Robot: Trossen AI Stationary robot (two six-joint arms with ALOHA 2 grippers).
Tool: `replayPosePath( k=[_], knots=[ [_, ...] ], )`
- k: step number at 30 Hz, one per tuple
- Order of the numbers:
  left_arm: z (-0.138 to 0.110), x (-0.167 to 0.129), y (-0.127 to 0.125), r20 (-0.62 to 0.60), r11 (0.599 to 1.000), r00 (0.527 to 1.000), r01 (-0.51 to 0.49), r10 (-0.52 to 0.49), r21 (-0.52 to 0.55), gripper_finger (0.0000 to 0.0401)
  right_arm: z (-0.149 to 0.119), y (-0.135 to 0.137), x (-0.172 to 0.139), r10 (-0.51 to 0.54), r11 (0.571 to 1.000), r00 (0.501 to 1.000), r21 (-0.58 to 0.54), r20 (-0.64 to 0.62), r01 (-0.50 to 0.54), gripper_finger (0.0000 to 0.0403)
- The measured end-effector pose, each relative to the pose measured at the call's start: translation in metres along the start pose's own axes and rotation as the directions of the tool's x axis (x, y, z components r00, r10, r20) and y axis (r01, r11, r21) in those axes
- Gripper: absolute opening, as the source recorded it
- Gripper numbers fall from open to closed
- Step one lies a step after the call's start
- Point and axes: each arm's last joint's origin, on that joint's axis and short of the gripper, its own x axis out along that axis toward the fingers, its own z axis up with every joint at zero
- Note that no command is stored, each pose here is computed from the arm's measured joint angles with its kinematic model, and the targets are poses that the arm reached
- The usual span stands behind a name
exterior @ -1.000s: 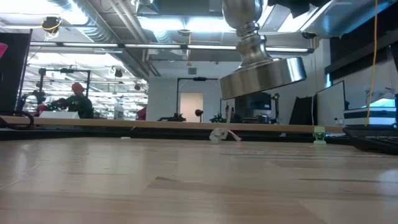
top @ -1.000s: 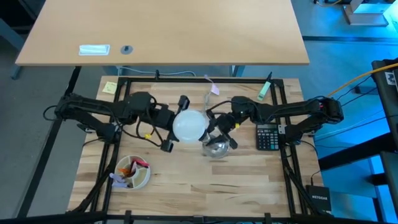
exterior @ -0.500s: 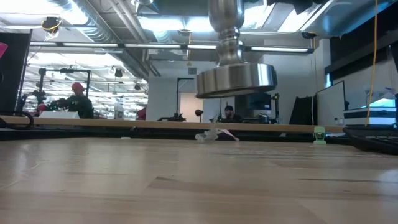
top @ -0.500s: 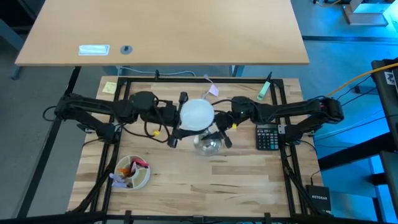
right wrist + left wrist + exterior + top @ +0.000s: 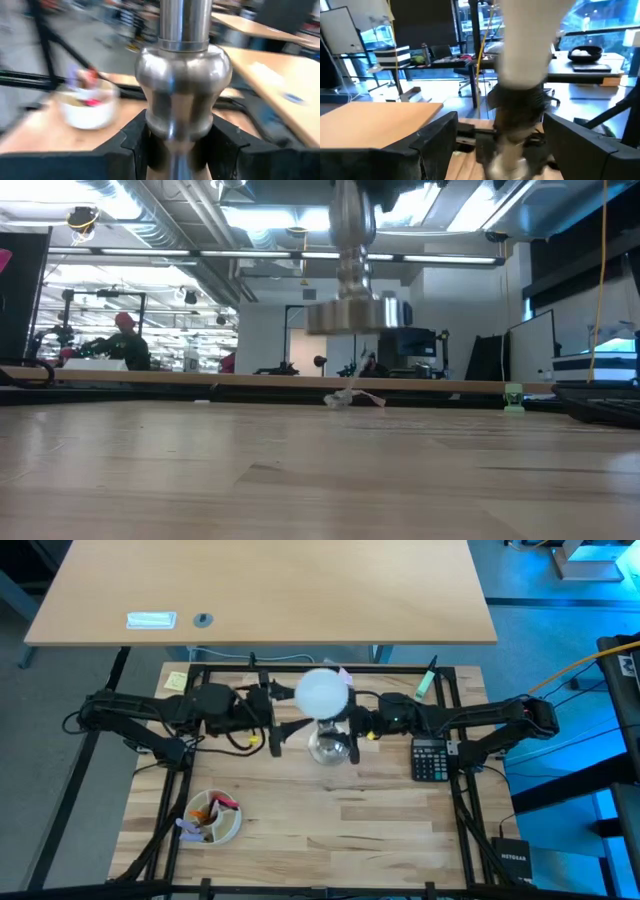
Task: Screw lightbulb
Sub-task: Insert the lightbulb into the silver lamp
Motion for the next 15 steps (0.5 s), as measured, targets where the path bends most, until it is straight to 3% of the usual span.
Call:
replayPosePath(
  k=[10,12,15],
  knots=[
    [-0.0017,0.001,0.0031,-0.019,0.997,1.0,-0.018,0.016,-0.079,0.0281,-0.009,-0.0094,-0.0022,-0.339,0.94,0.933,-0.069,-0.121,0.333,0.0144],
    [-0.0037,0.003,0.0026,-0.031,0.995,0.997,-0.067,0.065,-0.078,0.0281,-0.0103,-0.0104,-0.0027,-0.378,0.926,0.916,-0.077,-0.136,0.37,0.0144],
    [-0.0096,0.0075,-0.0015,-0.062,0.974,0.974,-0.222,0.218,-0.051,0.0281,-0.0111,-0.0111,-0.003,-0.403,0.915,0.904,-0.084,-0.145,0.394,0.0144]
  ],
)
